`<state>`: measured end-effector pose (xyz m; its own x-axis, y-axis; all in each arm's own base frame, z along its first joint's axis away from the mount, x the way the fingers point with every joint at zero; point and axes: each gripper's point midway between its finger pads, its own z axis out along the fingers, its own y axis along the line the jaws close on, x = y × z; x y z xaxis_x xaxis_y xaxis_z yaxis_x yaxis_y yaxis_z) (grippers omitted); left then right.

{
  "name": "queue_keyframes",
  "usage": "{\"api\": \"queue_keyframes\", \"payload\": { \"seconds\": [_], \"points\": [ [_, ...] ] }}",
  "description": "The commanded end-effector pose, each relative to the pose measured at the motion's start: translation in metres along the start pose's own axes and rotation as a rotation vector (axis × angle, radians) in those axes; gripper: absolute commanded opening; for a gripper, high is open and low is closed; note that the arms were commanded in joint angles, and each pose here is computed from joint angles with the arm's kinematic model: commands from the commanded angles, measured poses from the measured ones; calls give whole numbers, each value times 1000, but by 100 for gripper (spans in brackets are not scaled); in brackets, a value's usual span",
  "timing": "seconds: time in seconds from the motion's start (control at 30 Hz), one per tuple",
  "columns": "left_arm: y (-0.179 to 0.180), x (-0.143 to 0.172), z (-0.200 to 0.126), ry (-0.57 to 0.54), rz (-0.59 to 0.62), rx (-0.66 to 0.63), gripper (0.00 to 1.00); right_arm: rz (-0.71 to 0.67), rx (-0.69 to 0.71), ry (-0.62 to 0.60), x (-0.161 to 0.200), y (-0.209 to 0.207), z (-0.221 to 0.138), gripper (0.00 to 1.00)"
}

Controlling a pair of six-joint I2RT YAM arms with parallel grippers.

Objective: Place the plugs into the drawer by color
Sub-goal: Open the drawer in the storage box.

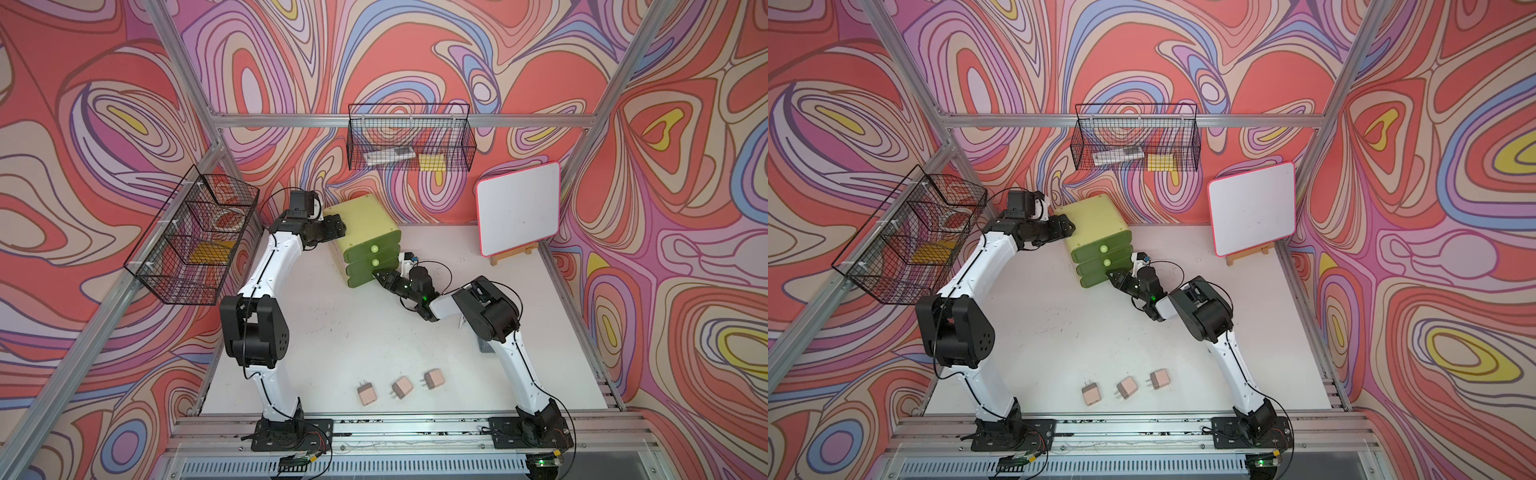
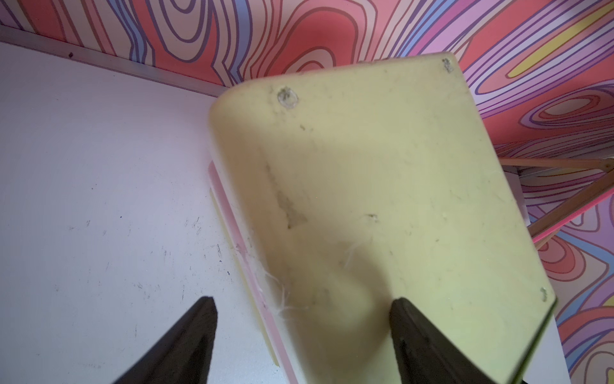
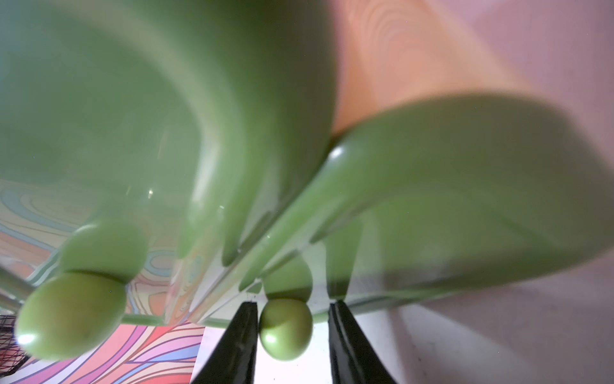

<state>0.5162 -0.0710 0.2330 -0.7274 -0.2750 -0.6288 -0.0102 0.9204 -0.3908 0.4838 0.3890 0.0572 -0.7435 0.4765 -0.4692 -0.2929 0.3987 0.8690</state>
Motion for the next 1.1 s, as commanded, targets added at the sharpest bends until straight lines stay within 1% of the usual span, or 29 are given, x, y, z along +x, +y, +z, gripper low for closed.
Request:
{"api": "queue_keyframes", "payload": {
  "seconds": [0.0, 0.1, 0.3, 0.4, 0.8, 1.07],
  "points": [
    [28, 42, 17, 143, -32, -91, 81, 8, -15, 11, 2, -5, 6, 33],
    [29, 42, 18, 142, -31, -92, 81, 5, -23, 9, 1, -2, 7, 27],
    [33, 44, 23, 153, -35, -100, 81, -5, -14, 1, -2, -1, 0, 7],
    [35, 45, 26, 157, -42, -100, 81, -20, 6, 0, -1, 0, -10, 4],
    [36, 45, 29, 160, -54, -97, 81, -15, 160, 33, 20, -18, -54, 2],
    [36, 46, 30, 162, -56, -95, 81, -32, 208, 42, 28, -21, -74, 9]
  ]
}}
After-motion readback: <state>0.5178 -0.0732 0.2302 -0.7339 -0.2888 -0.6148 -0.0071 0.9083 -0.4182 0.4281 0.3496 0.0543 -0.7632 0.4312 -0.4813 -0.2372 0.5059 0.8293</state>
